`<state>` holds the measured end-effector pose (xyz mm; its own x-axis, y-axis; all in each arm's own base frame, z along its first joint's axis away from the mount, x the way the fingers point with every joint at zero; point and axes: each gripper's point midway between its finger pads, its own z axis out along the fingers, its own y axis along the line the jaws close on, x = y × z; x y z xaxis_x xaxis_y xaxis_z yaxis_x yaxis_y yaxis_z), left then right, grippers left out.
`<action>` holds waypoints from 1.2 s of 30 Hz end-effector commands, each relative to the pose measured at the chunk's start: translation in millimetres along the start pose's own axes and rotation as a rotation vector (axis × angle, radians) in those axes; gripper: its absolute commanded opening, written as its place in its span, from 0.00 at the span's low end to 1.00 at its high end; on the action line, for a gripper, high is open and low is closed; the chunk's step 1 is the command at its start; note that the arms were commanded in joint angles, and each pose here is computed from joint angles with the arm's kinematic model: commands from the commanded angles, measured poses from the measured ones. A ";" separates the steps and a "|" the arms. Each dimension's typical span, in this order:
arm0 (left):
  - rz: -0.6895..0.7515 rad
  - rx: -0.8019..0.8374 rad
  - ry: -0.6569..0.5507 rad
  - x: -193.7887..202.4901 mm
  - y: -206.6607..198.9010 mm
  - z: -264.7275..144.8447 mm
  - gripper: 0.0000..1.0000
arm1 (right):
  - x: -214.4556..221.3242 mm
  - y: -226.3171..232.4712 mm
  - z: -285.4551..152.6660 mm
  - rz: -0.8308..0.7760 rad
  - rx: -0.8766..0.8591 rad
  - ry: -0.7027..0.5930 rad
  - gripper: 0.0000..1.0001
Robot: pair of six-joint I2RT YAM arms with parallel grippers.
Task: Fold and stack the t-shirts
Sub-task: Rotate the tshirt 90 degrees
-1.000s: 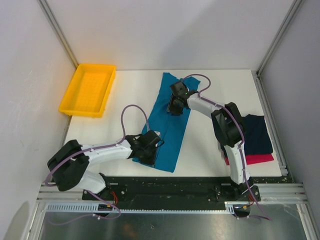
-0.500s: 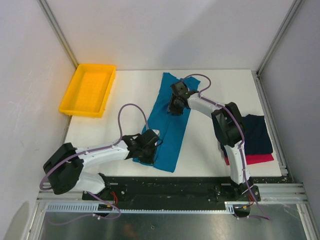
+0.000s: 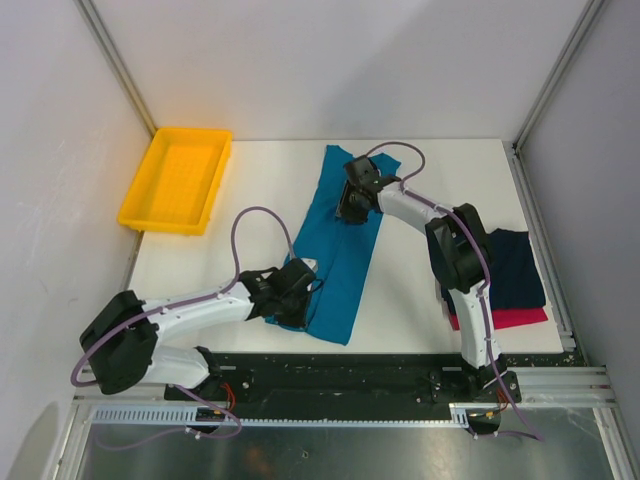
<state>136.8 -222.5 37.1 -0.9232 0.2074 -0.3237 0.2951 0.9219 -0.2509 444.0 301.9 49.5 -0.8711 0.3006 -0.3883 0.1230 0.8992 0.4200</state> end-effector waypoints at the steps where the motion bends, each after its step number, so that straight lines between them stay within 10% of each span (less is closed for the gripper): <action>1: 0.004 0.003 -0.035 -3.7 -0.4 -7.6 0.00 | -31.2 17.1 -4.5 -0.015 -0.044 -0.076 0.38; 36: 0.023 0.088 0.066 27.4 -3.8 -14.6 0.00 | -46.1 -12.1 33.2 0.038 0.033 -0.052 0.37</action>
<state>114.5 -212.4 40.2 -0.9323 0.2233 -0.2844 0.3072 0.9041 -0.2970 490.7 290.0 33.6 -0.8474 0.3470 -0.4020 0.1678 0.8931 0.4174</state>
